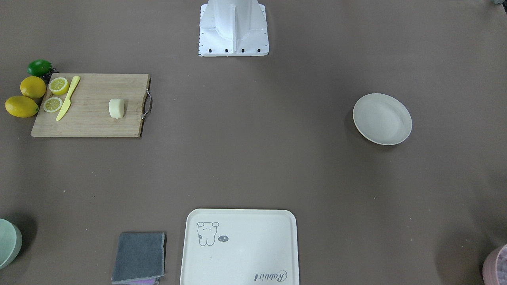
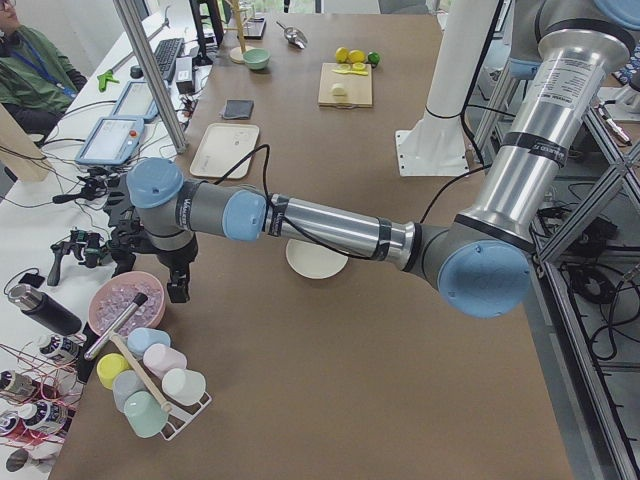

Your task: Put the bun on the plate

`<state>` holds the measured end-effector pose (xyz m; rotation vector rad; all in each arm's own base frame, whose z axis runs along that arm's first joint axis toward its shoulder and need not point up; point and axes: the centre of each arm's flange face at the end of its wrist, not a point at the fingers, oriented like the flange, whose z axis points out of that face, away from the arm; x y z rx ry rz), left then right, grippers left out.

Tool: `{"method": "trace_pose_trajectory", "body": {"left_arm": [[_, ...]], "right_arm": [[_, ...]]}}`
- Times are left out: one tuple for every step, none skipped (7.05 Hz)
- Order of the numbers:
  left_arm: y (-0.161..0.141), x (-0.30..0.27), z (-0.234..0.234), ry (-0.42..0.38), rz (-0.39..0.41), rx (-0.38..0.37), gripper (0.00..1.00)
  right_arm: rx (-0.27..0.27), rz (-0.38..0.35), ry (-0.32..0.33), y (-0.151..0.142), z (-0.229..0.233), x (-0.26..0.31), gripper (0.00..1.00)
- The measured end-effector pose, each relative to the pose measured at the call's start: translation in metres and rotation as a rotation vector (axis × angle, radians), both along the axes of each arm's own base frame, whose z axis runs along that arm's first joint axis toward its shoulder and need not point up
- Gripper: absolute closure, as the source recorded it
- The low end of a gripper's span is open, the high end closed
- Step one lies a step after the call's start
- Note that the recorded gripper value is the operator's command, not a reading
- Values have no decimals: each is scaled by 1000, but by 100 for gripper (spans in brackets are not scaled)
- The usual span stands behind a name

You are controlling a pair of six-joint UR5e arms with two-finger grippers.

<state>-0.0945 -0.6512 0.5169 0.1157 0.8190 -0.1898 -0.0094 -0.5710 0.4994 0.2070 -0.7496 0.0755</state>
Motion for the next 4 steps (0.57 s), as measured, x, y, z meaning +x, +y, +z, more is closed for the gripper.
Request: {"method": "trace_pose_trajectory", "body": {"left_arm": [[-1,0,-2,0,-1,3,2],[-1,0,-6,0,-1,10,2],[-1,0,-11,0,0,19,2],[-1,0,-15,0,0,29,2]], "right_arm": [[1,0,0,0,-1,0,0],[2,1,-1,-1,-1,0,0],[2,1,-1,-1,-1,0,0],[0,1,0,0,-1,0,0]]}}
